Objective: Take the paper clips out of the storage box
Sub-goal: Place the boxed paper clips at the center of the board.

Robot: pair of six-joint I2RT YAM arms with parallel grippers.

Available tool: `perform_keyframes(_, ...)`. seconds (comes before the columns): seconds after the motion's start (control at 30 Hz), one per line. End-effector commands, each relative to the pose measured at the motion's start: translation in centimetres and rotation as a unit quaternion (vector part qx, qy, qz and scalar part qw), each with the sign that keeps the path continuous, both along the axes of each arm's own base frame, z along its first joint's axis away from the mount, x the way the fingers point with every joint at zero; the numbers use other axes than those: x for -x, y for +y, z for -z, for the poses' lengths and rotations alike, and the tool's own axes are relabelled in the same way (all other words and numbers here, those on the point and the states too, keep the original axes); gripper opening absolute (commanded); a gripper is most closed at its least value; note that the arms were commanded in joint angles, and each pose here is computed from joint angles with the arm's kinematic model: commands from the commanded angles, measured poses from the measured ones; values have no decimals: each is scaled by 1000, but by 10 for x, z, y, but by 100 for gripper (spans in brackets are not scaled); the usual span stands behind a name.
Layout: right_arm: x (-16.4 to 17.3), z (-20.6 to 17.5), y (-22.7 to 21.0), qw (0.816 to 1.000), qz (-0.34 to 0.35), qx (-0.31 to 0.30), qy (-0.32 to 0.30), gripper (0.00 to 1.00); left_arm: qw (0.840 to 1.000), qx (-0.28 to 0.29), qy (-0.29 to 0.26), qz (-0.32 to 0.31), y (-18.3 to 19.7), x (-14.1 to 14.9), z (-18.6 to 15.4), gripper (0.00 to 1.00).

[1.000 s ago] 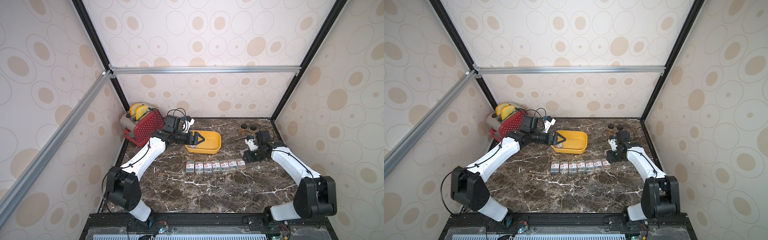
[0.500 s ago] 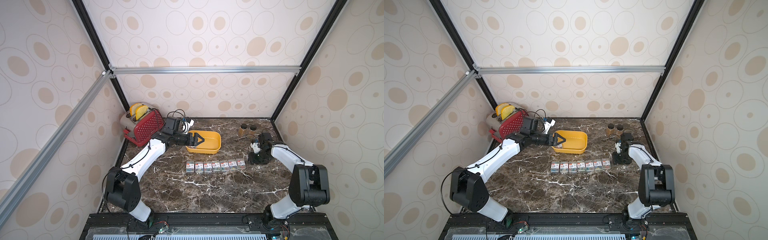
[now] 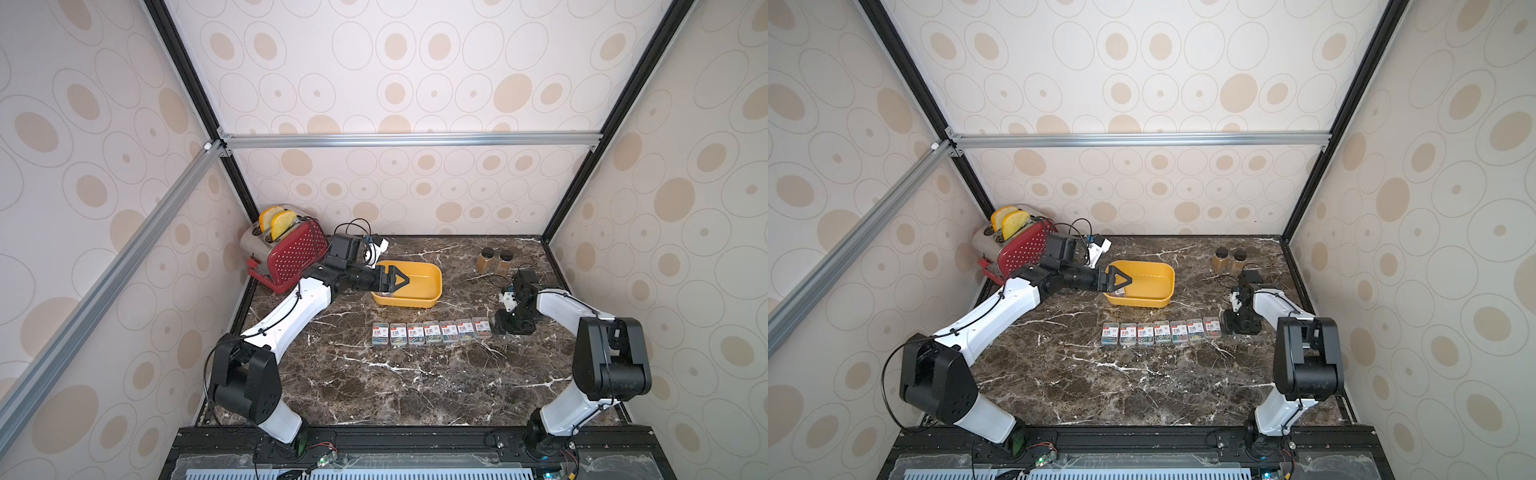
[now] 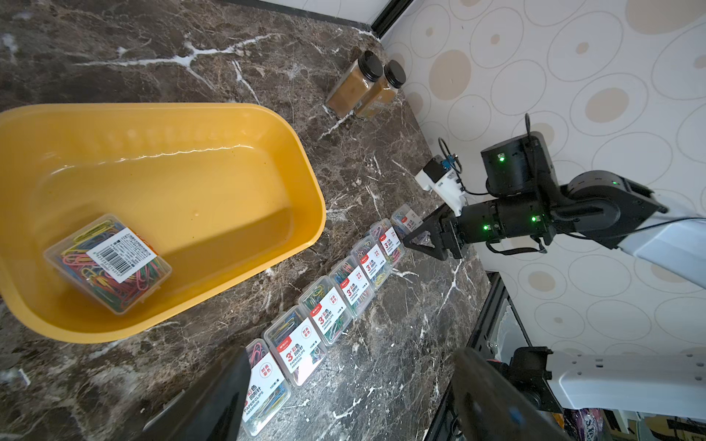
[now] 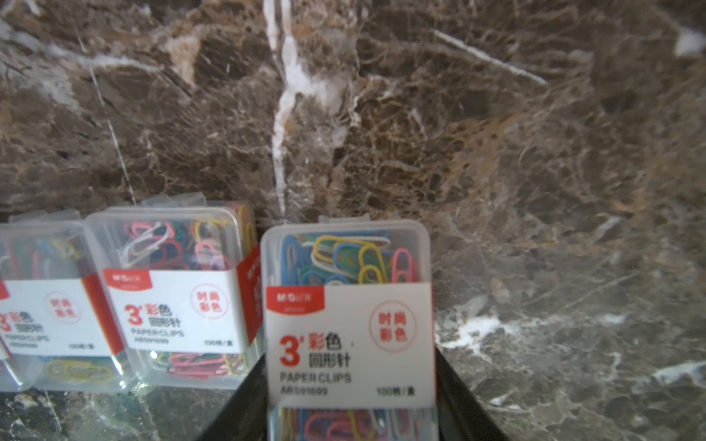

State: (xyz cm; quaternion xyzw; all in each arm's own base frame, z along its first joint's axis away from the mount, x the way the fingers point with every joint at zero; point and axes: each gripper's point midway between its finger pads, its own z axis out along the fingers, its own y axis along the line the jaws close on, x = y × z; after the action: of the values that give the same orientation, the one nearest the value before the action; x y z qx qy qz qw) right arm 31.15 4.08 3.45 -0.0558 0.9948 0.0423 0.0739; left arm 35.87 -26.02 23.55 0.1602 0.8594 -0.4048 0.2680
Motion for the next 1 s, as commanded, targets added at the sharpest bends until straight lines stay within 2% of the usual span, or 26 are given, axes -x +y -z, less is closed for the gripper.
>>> perform_keyframes(0.0,1,4,-1,1000,10,-3,5,42,1000,3,-15,12,-4,0,-5,86)
perform_keyframes(0.1,-1,4,-1,1000,12,-4,3,47,1000,3,-14,12,-4,1,-6,87)
perform_keyframes(0.23,-5,2,0,1000,13,-5,-3,61,1000,4,-13,12,-4,-1,-5,87)
perform_keyframes(0.43,-3,0,2,1000,15,-13,-2,72,1000,7,-11,14,-6,-2,-4,88)
perform_keyframes(0.67,-11,-26,-3,999,28,-7,-41,68,1000,9,-11,16,-9,-3,-5,88)
perform_keyframes(0.83,-24,-48,-6,996,47,-25,-73,64,1000,11,-13,18,-10,-3,-8,87)
perform_keyframes(0.97,-27,-47,-24,995,67,15,-70,58,1000,12,-15,18,-11,-4,-10,87)
